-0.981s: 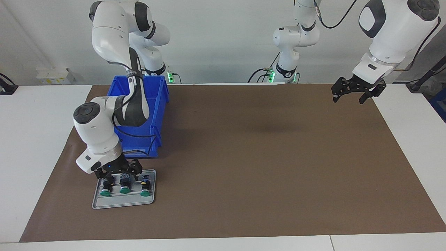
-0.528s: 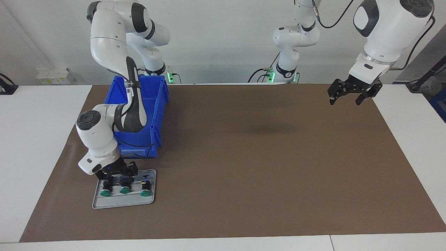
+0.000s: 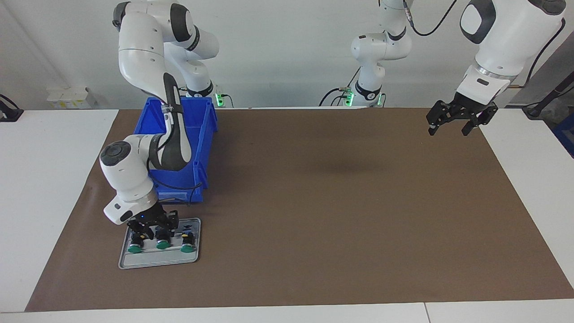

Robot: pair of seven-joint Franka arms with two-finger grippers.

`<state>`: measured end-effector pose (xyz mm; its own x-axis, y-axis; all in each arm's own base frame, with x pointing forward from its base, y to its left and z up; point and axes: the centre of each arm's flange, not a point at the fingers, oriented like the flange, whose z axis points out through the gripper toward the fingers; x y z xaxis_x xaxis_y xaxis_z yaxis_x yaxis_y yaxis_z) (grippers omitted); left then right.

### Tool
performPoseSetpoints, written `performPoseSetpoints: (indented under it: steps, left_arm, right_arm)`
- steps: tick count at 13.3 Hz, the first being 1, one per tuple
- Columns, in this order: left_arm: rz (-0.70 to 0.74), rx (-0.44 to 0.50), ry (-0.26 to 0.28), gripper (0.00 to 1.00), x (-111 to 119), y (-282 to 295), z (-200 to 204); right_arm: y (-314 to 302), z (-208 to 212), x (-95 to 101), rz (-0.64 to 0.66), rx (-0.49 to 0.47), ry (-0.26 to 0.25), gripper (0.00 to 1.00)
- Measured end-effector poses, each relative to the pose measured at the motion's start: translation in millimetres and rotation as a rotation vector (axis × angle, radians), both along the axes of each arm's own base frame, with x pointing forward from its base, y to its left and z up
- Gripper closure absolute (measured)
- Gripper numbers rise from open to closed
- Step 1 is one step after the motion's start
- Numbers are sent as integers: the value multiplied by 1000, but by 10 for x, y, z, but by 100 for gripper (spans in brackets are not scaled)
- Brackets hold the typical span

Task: Place and press button with both arms
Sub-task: 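Reach the right gripper to the metal tray and grasp a green button, then carry the button to the table center with the right gripper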

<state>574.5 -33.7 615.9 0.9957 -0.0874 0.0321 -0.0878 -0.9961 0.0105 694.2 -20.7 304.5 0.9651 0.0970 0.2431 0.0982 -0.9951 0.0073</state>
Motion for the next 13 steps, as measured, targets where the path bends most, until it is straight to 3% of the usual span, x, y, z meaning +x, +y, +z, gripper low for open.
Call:
performPoseSetpoints:
  steps: [4, 6, 8, 10, 13]
  left_arm:
    - [-5, 1, 16, 0, -8, -29, -74]
    - [-10, 1, 16, 0, -11, -59, -73]
    - [-13, 1, 16, 0, -12, -70, -72]
    - [-13, 1, 15, 0, -12, -71, -70]
    - [-13, 1, 15, 0, -12, -71, -70]
  right_arm:
    - [-21, -79, -7, 20, -8, -3, 41]
    - [-58, -83, 2, 31, -14, -16, 60]
    - [-13, 6, 54, 37, -15, -40, 60]
    - [47, 281, 173, -32, 10, -47, 60]
    - [464, 1086, 311, -248, 48, 21, 60]
